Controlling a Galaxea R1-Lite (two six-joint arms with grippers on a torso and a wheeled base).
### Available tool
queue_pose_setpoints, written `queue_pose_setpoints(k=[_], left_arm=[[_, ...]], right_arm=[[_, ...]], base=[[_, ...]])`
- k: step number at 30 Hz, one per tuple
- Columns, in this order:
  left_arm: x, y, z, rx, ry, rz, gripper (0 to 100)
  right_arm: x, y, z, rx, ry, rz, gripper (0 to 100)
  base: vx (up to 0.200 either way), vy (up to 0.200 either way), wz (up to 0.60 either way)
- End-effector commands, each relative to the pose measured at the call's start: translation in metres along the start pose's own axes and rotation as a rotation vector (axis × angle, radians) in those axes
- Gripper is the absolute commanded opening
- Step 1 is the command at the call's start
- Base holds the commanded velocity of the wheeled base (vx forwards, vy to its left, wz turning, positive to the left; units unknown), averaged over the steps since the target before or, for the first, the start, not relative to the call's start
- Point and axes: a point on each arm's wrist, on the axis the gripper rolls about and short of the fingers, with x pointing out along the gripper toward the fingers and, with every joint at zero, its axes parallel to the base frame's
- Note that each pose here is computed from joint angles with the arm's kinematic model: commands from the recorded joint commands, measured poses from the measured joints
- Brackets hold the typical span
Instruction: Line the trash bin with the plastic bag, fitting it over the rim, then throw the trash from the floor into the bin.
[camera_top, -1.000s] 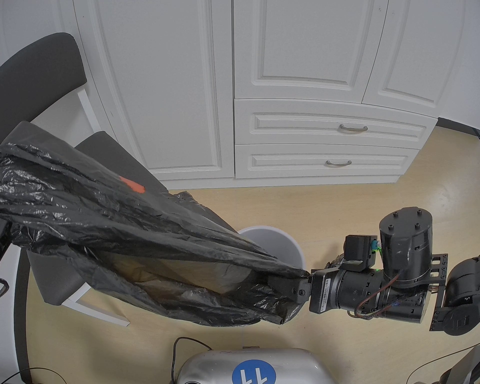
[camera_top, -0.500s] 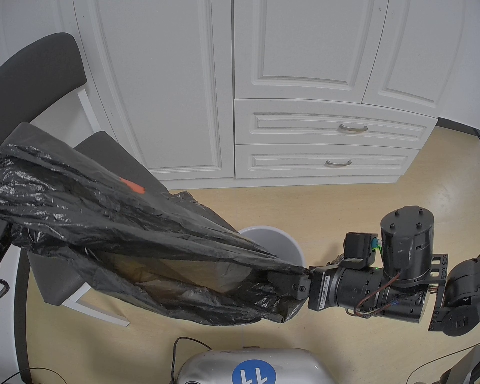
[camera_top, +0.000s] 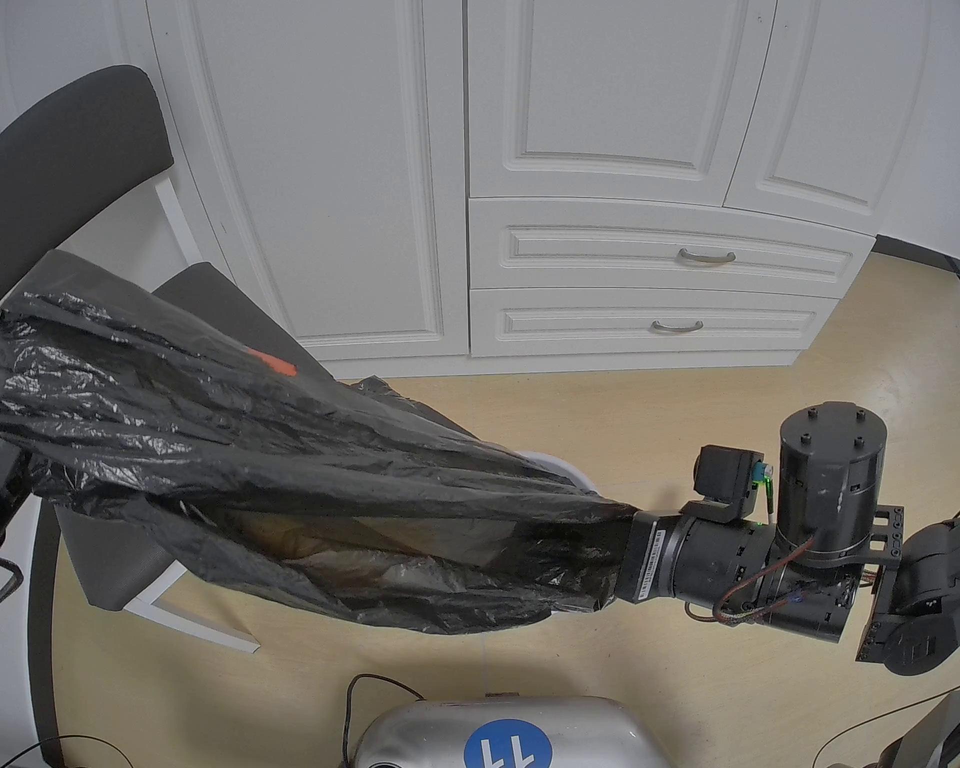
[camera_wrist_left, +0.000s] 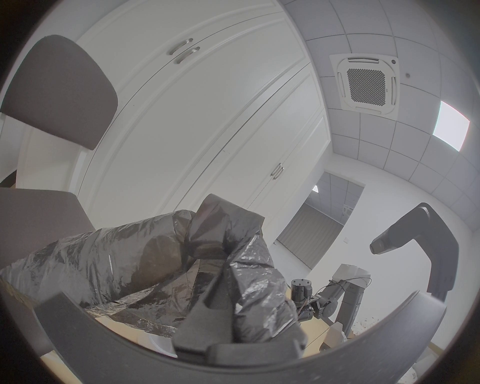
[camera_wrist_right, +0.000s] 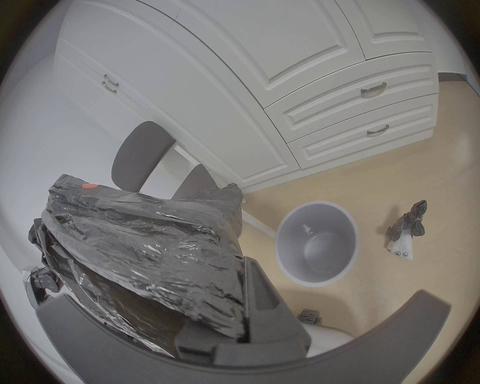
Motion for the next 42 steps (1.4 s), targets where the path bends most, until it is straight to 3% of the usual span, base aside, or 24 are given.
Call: queue_pose_setpoints(k=[1,8,10,15,21,26,31,35,42], left_arm=[[0.004,0.004,-0.007,-0.027,0.040,-0.001,0],[0.034,0.013,-0.024,-0.094,0.163,-0.041,0],[0.063,0.020,-0.031,-0.123,0.213,-0.039,0],[0.111,0.024,-0.065,-0.157,0.289,0.065,0],[0.151,0.029,-0.103,-0.098,0.366,0.132,0],[0.165,0.032,-0.119,-0.098,0.389,0.151,0],[0.187,0.044,-0.141,-0.128,0.398,0.233,0],[0.195,0.048,-0.156,-0.223,0.348,0.296,0],[0.190,0.069,-0.187,-0.246,0.303,0.329,0]], right_arm=[[-0.006,0.000,0.004,-0.007,-0.021,-0.002,0],[-0.035,-0.009,0.024,-0.041,-0.102,-0.028,0],[-0.048,-0.012,0.035,-0.062,-0.137,-0.047,0],[-0.068,-0.011,0.044,-0.091,-0.156,-0.056,0],[-0.088,-0.013,0.058,-0.134,-0.206,-0.087,0],[-0.105,-0.021,0.068,-0.164,-0.226,-0.147,0],[-0.106,-0.033,0.072,-0.208,-0.231,-0.222,0],[-0.106,-0.037,0.071,-0.236,-0.219,-0.240,0],[-0.086,-0.045,0.059,-0.239,-0.139,-0.257,0]], base=[[0.000,0.000,0.00],[0.000,0.000,0.00],[0.000,0.000,0.00],[0.000,0.000,0.00],[0.000,0.000,0.00],[0.000,0.000,0.00],[0.000,0.000,0.00],[0.000,0.000,0.00],[0.000,0.000,0.00]])
